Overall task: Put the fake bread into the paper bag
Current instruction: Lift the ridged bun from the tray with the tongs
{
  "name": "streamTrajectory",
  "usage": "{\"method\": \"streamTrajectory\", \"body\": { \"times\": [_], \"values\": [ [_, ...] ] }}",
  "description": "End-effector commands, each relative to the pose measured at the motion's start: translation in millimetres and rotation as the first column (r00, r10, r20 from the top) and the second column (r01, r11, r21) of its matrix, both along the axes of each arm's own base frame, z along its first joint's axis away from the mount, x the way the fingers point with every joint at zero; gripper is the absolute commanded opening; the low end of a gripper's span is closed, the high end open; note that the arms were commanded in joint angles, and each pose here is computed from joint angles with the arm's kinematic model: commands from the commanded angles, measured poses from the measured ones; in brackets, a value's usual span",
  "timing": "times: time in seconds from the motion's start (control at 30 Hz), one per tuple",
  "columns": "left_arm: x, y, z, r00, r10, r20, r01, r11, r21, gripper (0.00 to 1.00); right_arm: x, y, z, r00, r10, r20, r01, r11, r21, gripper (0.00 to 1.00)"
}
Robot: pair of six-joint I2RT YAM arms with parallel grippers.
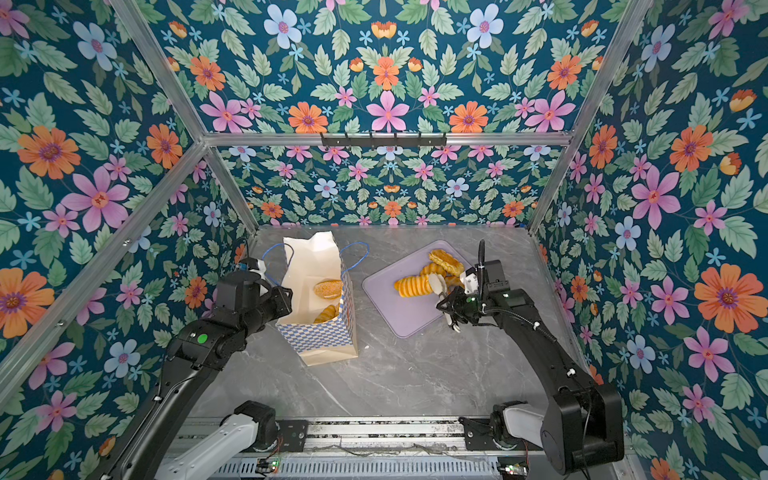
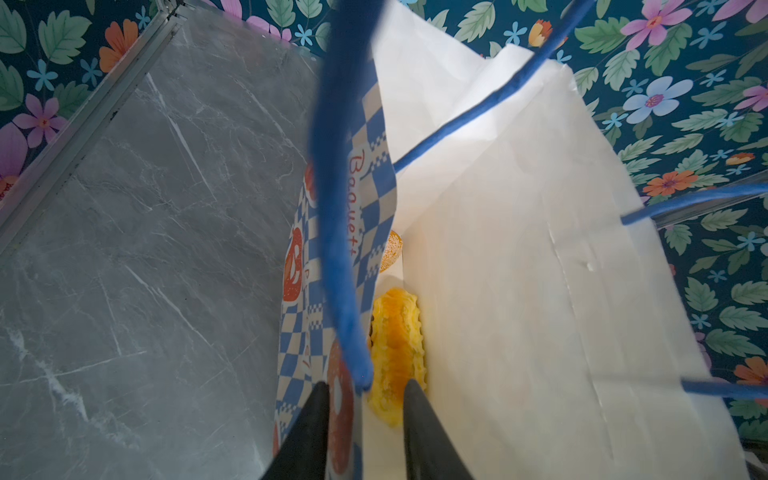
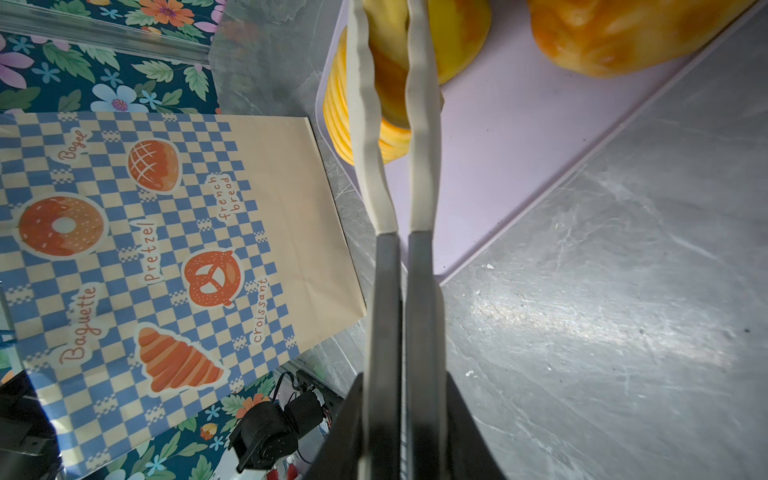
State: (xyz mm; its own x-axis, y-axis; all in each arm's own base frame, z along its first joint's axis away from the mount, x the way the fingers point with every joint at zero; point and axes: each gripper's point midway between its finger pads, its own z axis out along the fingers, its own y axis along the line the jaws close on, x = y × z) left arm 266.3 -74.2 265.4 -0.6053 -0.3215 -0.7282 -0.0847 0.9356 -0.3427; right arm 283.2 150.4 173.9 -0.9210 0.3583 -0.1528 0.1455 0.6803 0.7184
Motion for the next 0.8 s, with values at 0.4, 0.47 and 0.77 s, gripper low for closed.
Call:
{"method": "streamTrajectory", "body": {
  "times": [0.4, 0.47, 0.77],
  "values": [
    [-3, 2, 6, 1.000, 0.007, 0.015, -0.007, 1.000, -0.003, 0.17, 0, -1, 61, 0.993, -0.001, 0.122, -0.001, 1.000, 0.010, 0.20],
    [-3, 3, 6, 1.000, 0.007, 0.016, -0.007, 1.000, -0.004, 0.14, -1, -2, 71, 0.990, -0.001, 0.140, -0.001, 1.000, 0.011, 0.20],
    [-2, 2, 8, 1.000, 0.009, 0.017, -0.009, 1.000, -0.006, 0.05, 0, -3, 117, 0.974, 0.001, 0.227, -0.004, 1.000, 0.013, 0.20]
  ]
}}
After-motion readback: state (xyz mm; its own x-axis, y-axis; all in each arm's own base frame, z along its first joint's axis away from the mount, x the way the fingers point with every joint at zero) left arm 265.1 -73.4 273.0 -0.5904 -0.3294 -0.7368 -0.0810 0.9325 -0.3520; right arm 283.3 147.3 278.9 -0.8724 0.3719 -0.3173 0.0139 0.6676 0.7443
